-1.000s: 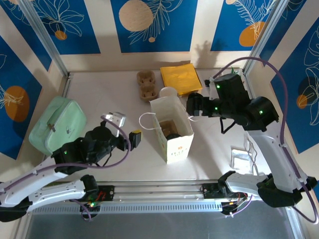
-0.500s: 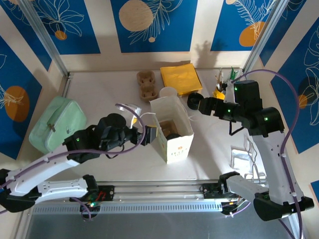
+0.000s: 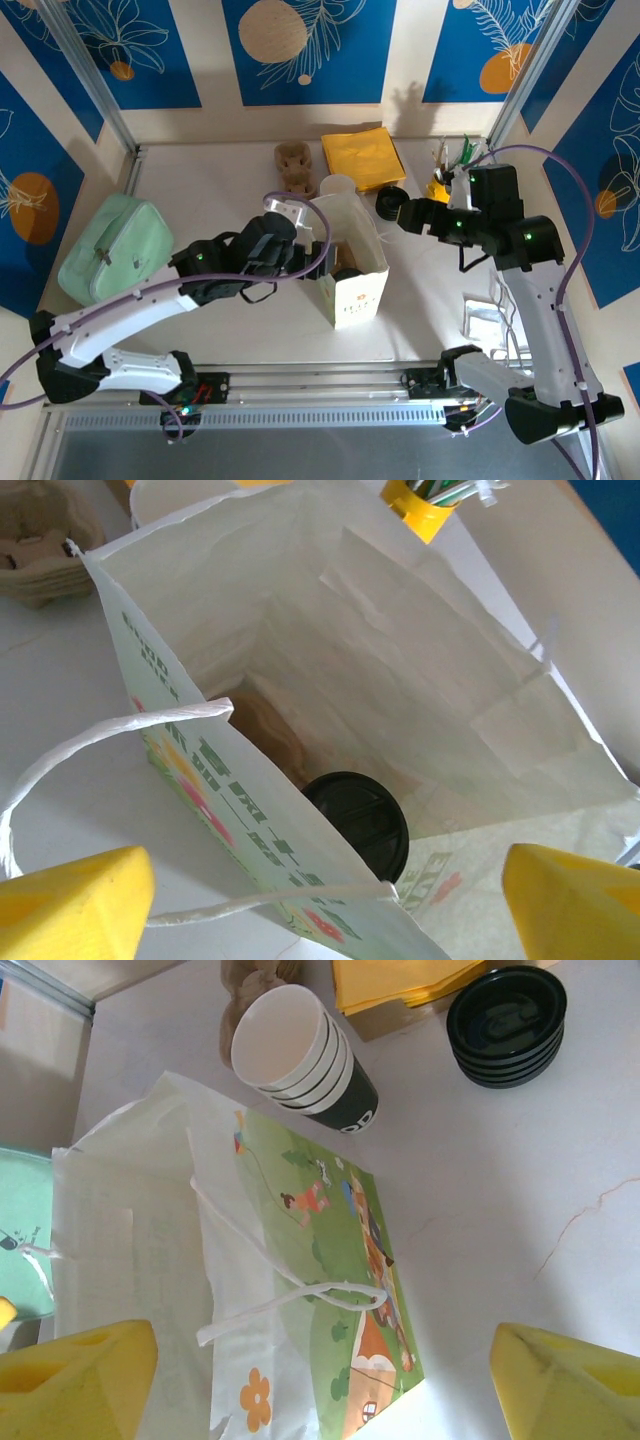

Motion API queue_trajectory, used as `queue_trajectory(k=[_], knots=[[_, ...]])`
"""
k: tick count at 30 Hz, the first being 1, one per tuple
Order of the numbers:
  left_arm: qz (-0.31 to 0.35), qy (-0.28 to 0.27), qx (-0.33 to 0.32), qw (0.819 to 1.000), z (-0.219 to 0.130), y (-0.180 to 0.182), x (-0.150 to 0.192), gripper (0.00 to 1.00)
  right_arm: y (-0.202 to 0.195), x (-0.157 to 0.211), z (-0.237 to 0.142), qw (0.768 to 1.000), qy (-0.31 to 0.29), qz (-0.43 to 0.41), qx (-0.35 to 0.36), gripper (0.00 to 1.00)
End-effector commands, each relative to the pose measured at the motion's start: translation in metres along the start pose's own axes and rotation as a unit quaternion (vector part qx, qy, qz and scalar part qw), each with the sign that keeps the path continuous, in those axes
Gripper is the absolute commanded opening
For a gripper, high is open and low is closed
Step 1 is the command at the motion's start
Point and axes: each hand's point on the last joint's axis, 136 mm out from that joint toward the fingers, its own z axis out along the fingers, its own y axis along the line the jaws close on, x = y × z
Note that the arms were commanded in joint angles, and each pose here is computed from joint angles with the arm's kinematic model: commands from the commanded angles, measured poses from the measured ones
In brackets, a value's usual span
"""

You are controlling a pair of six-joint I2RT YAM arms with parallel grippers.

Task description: Pack the takeout coffee

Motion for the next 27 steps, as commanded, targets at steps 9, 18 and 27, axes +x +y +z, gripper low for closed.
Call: queue_trajectory(k=[9,18,27], knots=[[-0.010,-0.026,-0.068,0.997,0.015,0.014,-0.021,0.60,-0.001,-0.006,0.004,1.000,-0.004,0.000,-0.012,0.86],[-0.012,-0.018,-0.090,0.996,0.030,0.022,-0.024,0.39,-0.007,-0.014,0.004,1.000,-0.010,0.004,-0.005,0.86],[-0.019,-0.018,-0.095,0.995,0.036,0.031,-0.036,0.21,-0.012,-0.019,0.009,1.000,-0.006,0.014,-0.007,0.86]])
